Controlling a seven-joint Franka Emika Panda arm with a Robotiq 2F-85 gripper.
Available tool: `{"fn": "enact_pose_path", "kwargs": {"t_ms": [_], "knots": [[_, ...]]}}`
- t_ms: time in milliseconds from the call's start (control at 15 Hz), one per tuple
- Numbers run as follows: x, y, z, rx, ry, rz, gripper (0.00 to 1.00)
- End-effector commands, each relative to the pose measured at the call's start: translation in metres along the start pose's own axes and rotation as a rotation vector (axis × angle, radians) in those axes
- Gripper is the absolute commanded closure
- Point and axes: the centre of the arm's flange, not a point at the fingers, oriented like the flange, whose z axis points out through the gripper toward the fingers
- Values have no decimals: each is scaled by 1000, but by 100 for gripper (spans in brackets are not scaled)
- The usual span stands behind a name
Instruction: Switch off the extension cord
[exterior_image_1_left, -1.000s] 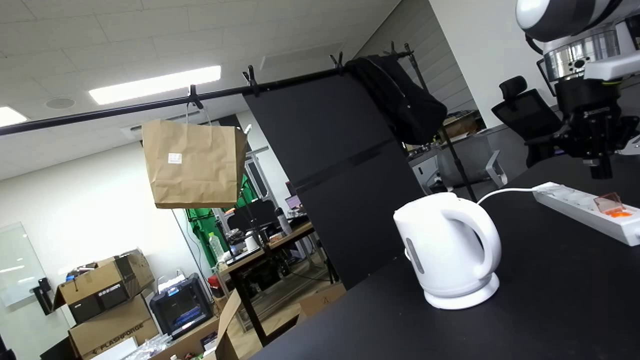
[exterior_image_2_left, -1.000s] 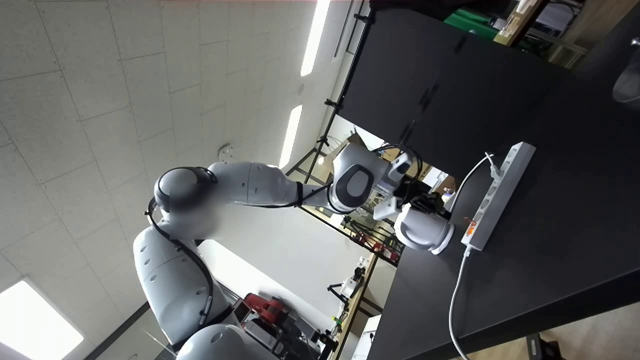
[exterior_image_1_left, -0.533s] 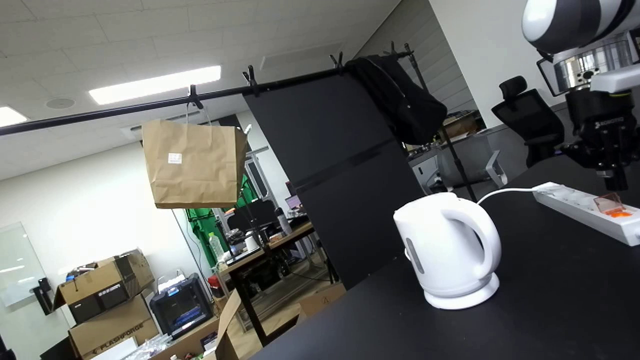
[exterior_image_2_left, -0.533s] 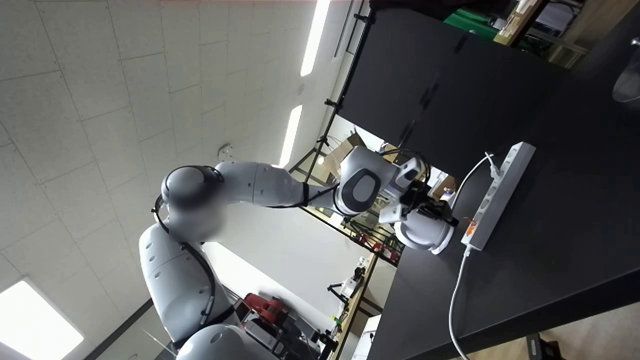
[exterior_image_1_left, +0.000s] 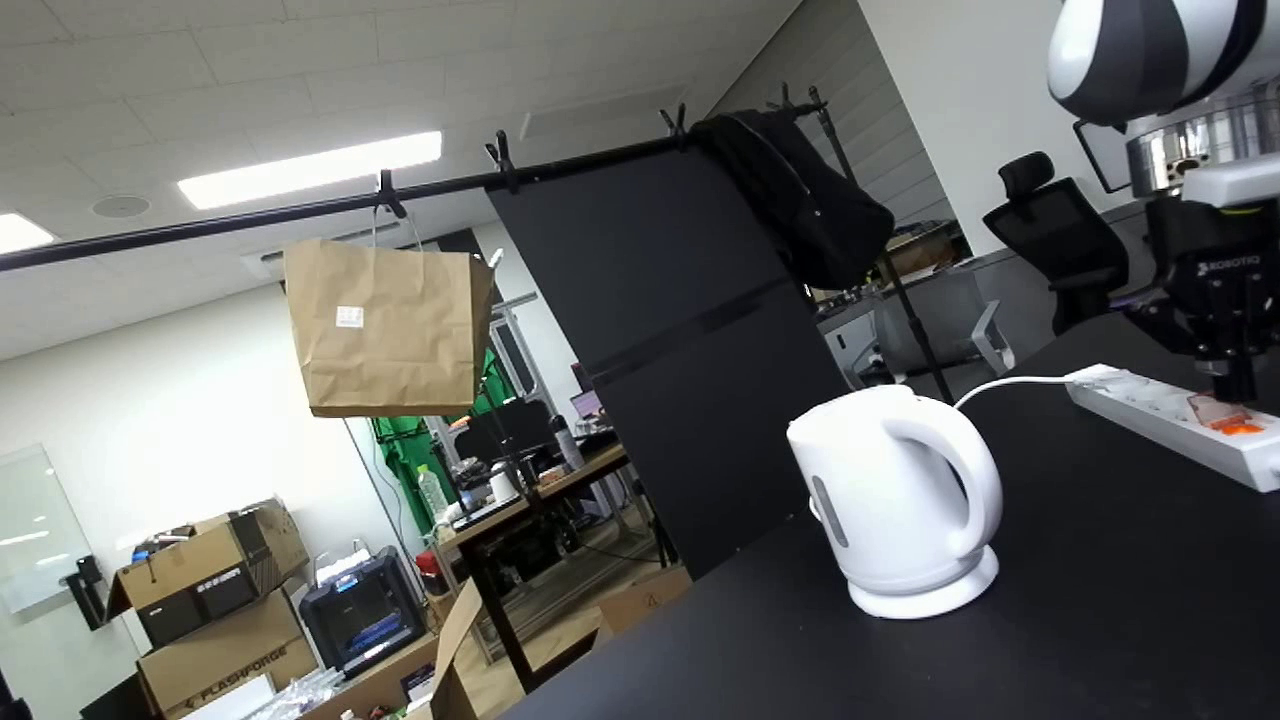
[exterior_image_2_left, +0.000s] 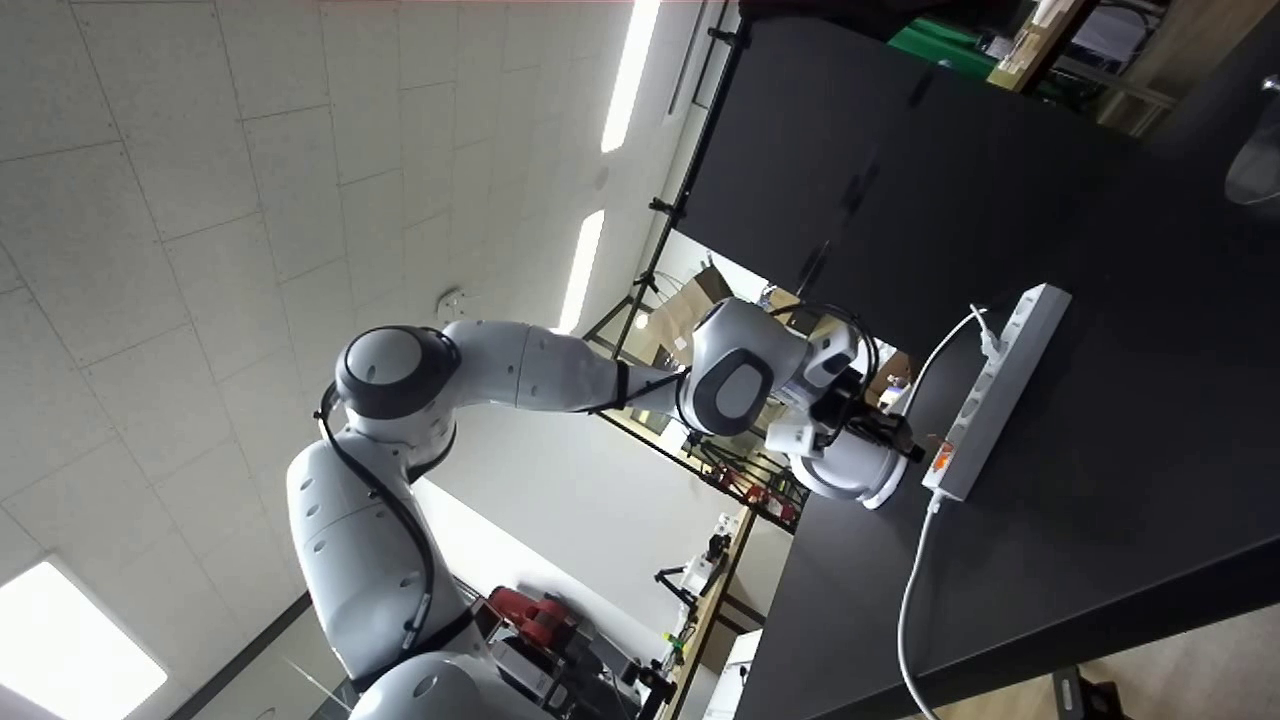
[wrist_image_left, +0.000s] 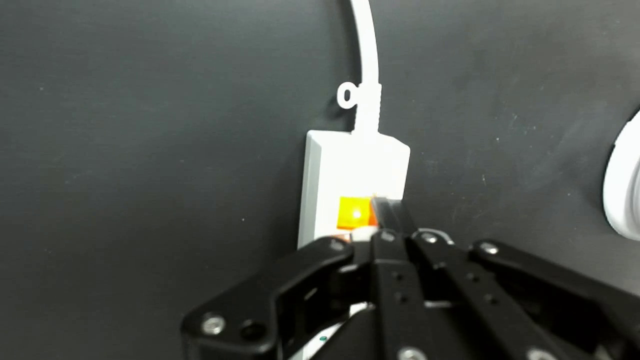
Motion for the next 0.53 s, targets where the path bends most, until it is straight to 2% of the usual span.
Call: {"fn": "enact_pose_path", "kwargs": {"t_ms": [0, 467], "knots": [[2, 3, 9, 17, 6, 13, 100], [-2, 3, 24, 3, 48, -13, 100]]}}
